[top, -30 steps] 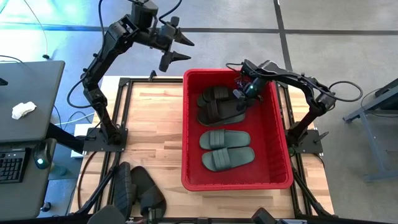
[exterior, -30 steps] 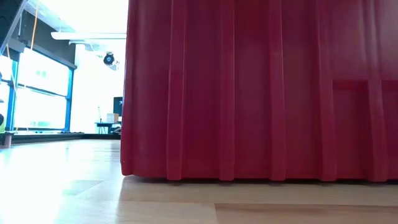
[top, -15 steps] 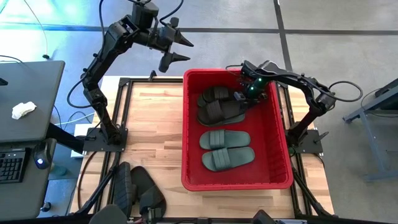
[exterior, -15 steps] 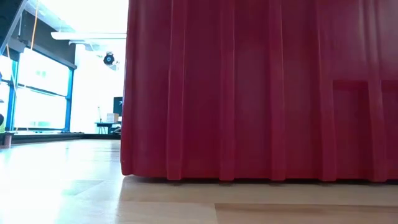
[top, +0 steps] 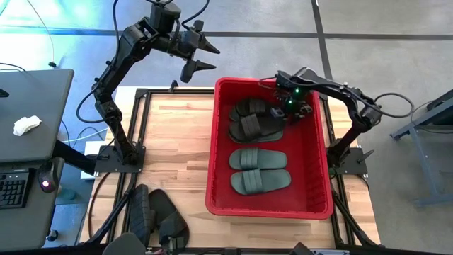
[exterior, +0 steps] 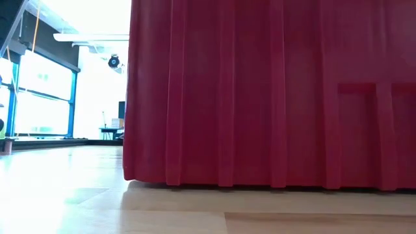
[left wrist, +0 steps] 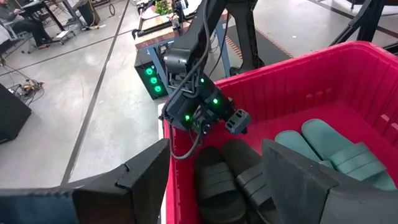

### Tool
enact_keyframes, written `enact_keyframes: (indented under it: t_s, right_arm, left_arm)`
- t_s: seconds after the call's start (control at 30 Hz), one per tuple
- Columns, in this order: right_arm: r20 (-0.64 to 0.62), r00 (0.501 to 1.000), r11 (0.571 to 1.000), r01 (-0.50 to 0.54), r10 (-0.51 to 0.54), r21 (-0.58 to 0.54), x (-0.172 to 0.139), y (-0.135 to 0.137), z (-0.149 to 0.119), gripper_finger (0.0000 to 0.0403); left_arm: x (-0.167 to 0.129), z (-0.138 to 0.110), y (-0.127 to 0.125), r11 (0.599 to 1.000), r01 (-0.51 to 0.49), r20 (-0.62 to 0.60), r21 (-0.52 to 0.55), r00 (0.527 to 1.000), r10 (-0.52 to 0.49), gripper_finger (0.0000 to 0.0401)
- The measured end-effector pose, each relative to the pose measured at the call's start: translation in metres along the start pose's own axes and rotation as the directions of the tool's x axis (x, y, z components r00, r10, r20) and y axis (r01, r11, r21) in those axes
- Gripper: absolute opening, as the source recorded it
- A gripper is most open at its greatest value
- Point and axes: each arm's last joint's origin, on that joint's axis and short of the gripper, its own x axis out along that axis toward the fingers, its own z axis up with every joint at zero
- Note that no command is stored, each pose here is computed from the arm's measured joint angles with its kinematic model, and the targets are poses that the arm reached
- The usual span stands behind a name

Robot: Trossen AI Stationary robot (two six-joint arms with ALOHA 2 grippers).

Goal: Pick and place slides into bin
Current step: Put the black slide into the red container

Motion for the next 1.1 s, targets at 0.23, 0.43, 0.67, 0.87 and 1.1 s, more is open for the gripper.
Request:
enact_keyframes:
  t_s: [0.23, 0.43, 0.67, 0.87, 1.1]
  right_arm:
    - [0.097, 0.995, 0.964, 0.003, 0.023, -0.266, -0.027, 0.03, -0.006, 0.0204]
    - [0.306, 0.952, 0.749, 0.2, 0.003, -0.632, -0.035, 0.077, -0.016, 0.0183]
    - [0.264, 0.948, 0.674, 0.08, 0.176, -0.734, -0.015, 0.102, -0.022, 0.0113]
    - [0.23, 0.961, 0.8, 0.016, 0.154, -0.6, 0.003, 0.082, -0.009, 0.0095]
    - [0.081, 0.931, 0.79, -0.252, 0.355, -0.559, 0.019, 0.074, -0.001, 0.0129]
  left_arm:
    - [0.003, 0.002, -0.003, 1.0, -0.005, -0.009, 0.006, 1.0, 0.005, 0.0234]
    - [0.01, 0.006, -0.011, 0.998, 0.005, -0.035, 0.062, 0.999, -0.003, 0.0234]
    - [0.015, 0.0, -0.02, 0.995, -0.044, -0.203, 0.088, 0.977, 0.061, 0.0234]
    - [0.013, -0.006, -0.023, 0.998, -0.037, -0.279, 0.057, 0.959, 0.051, 0.0234]
    - [0.013, -0.006, -0.023, 0.998, -0.034, -0.282, 0.053, 0.958, 0.048, 0.0234]
